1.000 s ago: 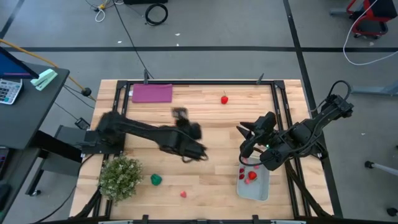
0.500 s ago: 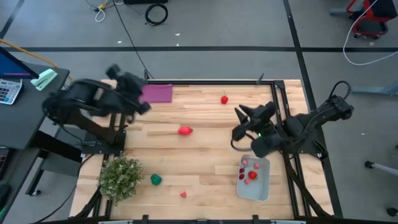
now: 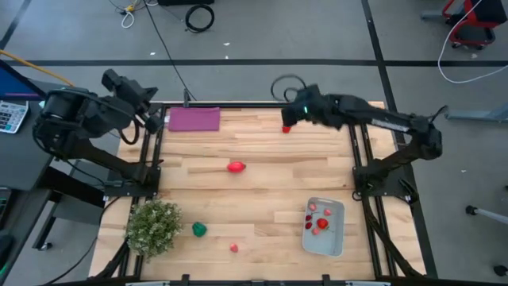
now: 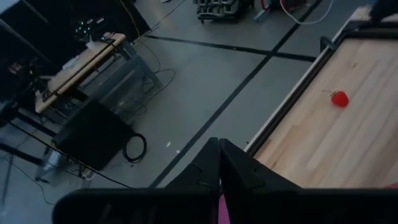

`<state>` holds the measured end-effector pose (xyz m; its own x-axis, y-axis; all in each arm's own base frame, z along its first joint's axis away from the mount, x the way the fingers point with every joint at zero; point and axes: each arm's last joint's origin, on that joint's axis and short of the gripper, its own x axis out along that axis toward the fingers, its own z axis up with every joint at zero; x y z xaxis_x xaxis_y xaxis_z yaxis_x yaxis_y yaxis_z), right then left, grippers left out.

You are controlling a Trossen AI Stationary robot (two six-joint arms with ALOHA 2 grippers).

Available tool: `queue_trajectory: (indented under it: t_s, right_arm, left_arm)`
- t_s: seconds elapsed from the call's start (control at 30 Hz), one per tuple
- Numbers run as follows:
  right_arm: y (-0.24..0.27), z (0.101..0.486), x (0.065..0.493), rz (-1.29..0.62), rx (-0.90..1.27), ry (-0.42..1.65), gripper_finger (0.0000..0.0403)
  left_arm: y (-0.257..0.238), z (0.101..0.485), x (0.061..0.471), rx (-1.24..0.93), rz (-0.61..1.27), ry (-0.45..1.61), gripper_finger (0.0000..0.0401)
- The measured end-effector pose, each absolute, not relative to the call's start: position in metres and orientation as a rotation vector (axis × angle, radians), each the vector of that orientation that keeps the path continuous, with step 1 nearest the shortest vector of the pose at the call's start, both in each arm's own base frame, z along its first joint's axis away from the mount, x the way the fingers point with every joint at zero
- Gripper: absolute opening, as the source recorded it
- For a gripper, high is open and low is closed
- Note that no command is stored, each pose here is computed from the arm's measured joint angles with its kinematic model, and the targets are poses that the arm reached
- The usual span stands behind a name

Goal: Pick and placing Produce into tupperware
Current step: Put the red strawberry into the gray bin

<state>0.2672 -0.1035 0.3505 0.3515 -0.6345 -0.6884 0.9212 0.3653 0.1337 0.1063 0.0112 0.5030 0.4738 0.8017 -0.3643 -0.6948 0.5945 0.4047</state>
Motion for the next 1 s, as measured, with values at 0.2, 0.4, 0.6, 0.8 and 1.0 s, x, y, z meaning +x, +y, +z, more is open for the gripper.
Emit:
queue_trajectory:
  t_s: [0.2, 0.4, 0.6, 0.8, 1.0]
  right_arm:
    - [-0.155, 0.317, 0.272, -1.069, 0.728, 0.735, 0.0106]
    - [-0.182, 0.276, 0.289, -1.097, 0.720, 0.872, 0.0106]
    - [-0.205, 0.258, 0.295, -1.170, 0.646, 0.858, 0.0106]
    - [-0.209, 0.254, 0.296, -1.078, 0.569, 0.926, 0.0106]
    - [-0.206, 0.253, 0.299, -0.976, 0.640, 0.936, 0.0127]
  left_arm:
    - [0.011, 0.502, 0.110, 0.271, 0.907, 0.595, 0.0019]
    - [0.011, 0.502, 0.110, 0.292, 0.900, 0.607, 0.0007]
    - [0.011, 0.502, 0.111, 0.319, 0.892, 0.621, 0.0018]
    - [0.011, 0.502, 0.111, 0.321, 0.891, 0.621, 0.0019]
    - [0.011, 0.502, 0.111, 0.321, 0.891, 0.621, 0.0006]
